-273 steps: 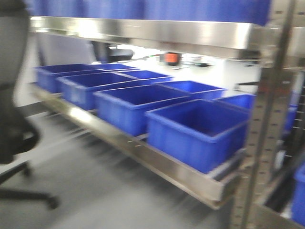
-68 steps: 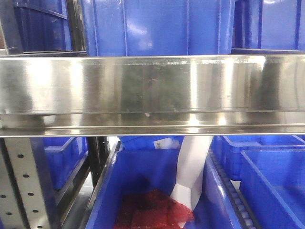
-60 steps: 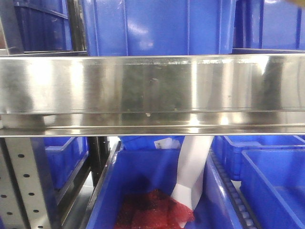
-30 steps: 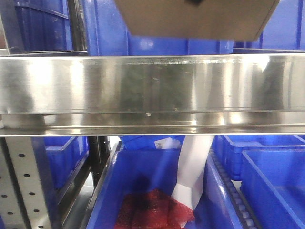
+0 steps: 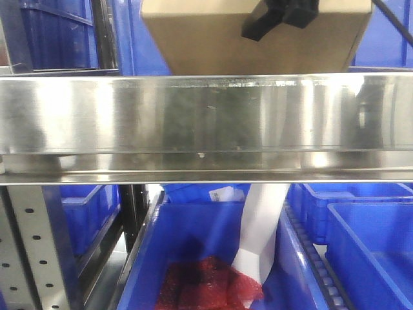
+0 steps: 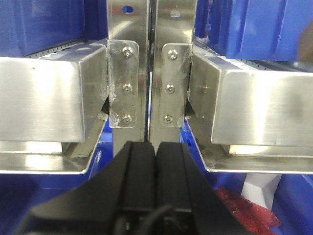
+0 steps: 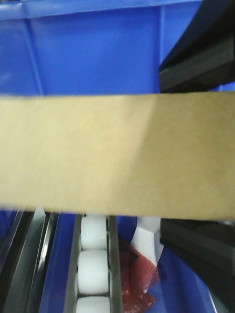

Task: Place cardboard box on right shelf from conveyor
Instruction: 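Lower the held box onto the upper shelf with the right gripper, then open the right gripper and release the box on the shelf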

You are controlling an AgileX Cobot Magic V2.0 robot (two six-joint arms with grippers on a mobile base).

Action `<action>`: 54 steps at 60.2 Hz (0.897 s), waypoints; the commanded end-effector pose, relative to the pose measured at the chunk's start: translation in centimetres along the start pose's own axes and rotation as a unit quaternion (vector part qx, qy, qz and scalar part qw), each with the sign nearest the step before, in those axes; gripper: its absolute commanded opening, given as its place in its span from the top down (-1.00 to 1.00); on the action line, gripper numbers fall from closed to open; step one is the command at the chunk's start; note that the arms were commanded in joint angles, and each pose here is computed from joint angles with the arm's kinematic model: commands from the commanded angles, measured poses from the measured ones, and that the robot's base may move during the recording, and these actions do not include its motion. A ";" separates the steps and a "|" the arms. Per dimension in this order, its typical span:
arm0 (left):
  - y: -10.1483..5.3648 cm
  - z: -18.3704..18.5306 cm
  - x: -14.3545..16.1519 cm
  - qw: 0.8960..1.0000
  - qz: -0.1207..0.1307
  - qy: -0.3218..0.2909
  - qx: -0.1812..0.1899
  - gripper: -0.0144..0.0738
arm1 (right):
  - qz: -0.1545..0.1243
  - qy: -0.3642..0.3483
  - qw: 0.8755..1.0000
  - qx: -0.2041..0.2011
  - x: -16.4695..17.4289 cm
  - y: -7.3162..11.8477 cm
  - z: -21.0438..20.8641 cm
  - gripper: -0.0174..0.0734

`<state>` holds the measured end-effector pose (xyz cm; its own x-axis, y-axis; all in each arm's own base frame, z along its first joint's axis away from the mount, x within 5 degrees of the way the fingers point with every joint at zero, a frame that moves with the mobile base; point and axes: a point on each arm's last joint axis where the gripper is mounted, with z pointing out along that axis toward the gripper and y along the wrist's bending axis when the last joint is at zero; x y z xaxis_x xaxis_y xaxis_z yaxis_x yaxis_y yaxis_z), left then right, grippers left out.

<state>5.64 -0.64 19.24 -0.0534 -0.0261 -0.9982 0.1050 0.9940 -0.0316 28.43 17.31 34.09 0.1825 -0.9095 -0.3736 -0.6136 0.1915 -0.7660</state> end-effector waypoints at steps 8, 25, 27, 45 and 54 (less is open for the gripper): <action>0.0 -0.1 -0.5 0.999 -0.003 -0.045 0.001 0.94 | 0.037 -0.036 0.997 0.054 -0.8 -2.2 -2.0 -0.69; 0.0 -0.1 -0.5 0.999 -0.003 -0.045 0.001 0.94 | 0.176 -0.079 0.981 0.034 -1.4 -2.4 -3.9 -0.69; 0.0 -0.1 -0.5 0.999 -0.003 -0.045 0.001 0.94 | 0.194 -0.083 0.977 0.031 -1.5 -2.4 -4.2 -0.69; 0.0 -0.1 -0.5 0.999 -0.003 -0.045 0.001 0.94 | 0.409 -0.123 0.904 0.023 -1.4 -2.6 -8.1 -0.59; 0.0 -0.1 -0.5 0.999 -0.003 -0.045 0.001 0.94 | 0.519 -0.171 0.836 0.040 -0.3 -1.4 -10.4 -0.10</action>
<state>5.64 -0.64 19.24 -0.0534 -0.0261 -0.9982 0.1050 0.9940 -0.0316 22.63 14.59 38.26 -0.2873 -0.2873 -0.9138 -0.5706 0.8176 -0.0777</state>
